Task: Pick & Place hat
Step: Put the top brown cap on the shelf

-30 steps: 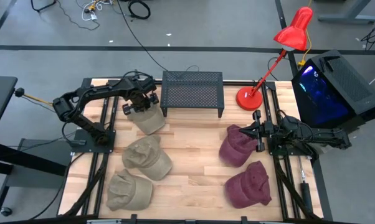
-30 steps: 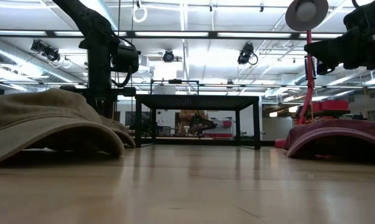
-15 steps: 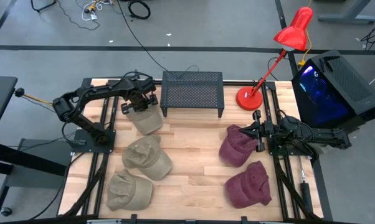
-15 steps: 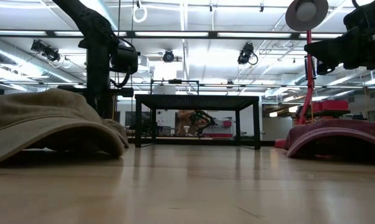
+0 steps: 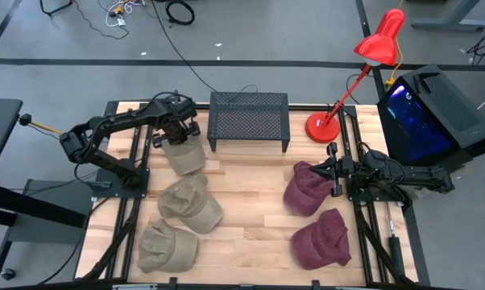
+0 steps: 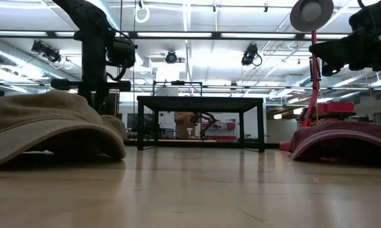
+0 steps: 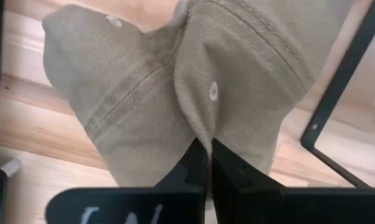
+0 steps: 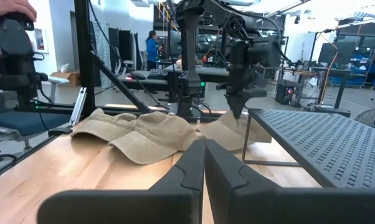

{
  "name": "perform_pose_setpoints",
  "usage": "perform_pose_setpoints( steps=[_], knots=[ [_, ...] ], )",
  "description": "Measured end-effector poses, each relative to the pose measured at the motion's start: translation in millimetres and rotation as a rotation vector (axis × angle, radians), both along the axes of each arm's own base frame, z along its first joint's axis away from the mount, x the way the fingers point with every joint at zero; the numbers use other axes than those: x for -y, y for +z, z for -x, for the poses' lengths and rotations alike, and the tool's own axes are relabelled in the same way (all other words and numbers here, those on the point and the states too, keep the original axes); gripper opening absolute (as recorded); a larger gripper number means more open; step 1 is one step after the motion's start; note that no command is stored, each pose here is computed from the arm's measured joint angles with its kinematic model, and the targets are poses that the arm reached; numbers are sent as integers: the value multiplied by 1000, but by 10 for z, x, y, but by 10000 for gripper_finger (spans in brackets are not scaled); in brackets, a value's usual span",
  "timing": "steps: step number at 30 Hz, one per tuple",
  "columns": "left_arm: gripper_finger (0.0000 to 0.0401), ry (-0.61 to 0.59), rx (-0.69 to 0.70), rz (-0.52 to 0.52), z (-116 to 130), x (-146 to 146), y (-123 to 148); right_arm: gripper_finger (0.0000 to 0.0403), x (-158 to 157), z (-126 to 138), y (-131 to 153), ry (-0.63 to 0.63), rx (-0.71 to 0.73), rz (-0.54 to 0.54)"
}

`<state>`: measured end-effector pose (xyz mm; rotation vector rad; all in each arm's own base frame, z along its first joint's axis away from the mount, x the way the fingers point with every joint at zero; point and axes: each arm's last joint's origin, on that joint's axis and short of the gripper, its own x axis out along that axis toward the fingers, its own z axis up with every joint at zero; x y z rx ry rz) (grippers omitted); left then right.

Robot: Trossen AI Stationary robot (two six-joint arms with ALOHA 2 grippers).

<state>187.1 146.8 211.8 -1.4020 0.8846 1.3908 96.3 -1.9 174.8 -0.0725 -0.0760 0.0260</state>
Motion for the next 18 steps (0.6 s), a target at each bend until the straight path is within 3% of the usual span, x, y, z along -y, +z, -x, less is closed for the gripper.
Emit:
perform_pose_setpoints(
  steps=[18],
  knots=[
    [4,20,83,-135,276,152,487,16,0,0,1,0,0,0]
  ],
)
